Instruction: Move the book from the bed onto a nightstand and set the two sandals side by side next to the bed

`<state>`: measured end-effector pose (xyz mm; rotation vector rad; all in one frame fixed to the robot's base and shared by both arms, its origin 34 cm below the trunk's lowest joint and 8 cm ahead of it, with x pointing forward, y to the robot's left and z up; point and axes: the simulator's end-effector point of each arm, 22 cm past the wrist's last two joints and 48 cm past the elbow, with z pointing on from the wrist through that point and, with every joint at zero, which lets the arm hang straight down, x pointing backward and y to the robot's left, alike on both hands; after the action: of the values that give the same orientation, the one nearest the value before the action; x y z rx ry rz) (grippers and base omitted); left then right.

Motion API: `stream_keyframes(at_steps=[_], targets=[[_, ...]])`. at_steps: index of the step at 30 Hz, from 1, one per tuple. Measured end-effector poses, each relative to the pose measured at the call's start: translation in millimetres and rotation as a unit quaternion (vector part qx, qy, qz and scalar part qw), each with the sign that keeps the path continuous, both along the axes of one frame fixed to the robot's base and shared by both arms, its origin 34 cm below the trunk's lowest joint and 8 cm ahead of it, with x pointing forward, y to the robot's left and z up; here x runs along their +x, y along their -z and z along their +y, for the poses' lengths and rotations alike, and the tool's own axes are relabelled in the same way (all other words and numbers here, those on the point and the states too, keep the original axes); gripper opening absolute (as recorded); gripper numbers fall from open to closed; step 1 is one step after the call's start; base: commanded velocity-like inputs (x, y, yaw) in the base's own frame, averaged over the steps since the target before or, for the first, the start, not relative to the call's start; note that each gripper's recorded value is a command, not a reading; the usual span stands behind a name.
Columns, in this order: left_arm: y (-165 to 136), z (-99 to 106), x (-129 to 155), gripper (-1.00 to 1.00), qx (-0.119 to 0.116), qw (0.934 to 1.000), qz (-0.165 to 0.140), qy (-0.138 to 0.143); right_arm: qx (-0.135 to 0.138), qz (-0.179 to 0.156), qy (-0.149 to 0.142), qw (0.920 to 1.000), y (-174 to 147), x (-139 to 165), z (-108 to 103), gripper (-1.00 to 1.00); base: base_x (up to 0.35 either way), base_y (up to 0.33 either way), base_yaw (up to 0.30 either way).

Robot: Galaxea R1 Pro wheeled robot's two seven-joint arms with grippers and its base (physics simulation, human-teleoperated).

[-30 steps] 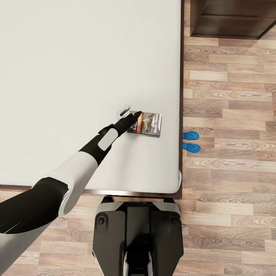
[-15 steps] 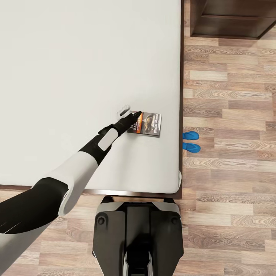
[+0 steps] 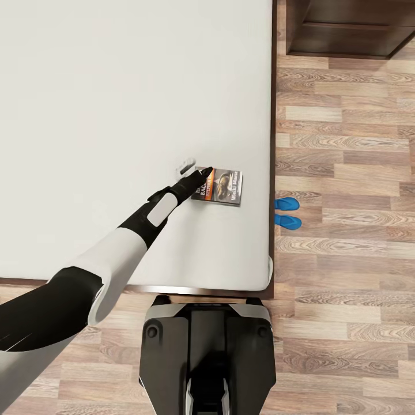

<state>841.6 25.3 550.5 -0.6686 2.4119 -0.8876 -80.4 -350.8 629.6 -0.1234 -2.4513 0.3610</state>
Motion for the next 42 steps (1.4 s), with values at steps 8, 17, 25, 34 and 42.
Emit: stream_keyframes(at_steps=[8, 17, 25, 34, 42], targets=[[0.1, 0.3, 0.0, 1.0, 0.0, 1.0, 0.0, 0.0, 0.0, 0.0, 0.0, 1.0, 0.0, 0.0, 0.0, 1.0, 0.0, 0.0, 0.0], [0.1, 0.2, 0.0, 1.0, 0.001, 1.0, 0.0, 0.0, 0.0, 0.0, 0.0, 1.0, -0.4, -0.4, 0.0, 1.0, 0.0, 0.0, 0.0], [0.2, 0.5, 0.0, 1.0, 0.001, 1.0, 0.001, -0.001, 0.0, 0.0, 0.0, 1.0, -0.1, -0.1, 0.0, 1.0, 0.0, 0.0, 0.0], [-9.0, 6.2, 13.2, 1.0, 0.006, 0.9999, -0.016, -0.002, 0.0, 0.0, 0.0, 1.0, -0.1, 0.0, 0.5, 1.0, 0.0, 0.0, 0.0], [-20.8, 5.4, 24.3, 1.0, 0.001, 0.9995, -0.031, -0.002, 0.0, 0.001, 0.0, 1.0, -0.3, -0.3, 0.3, 1.0, 0.0, 0.0, 0.0]])
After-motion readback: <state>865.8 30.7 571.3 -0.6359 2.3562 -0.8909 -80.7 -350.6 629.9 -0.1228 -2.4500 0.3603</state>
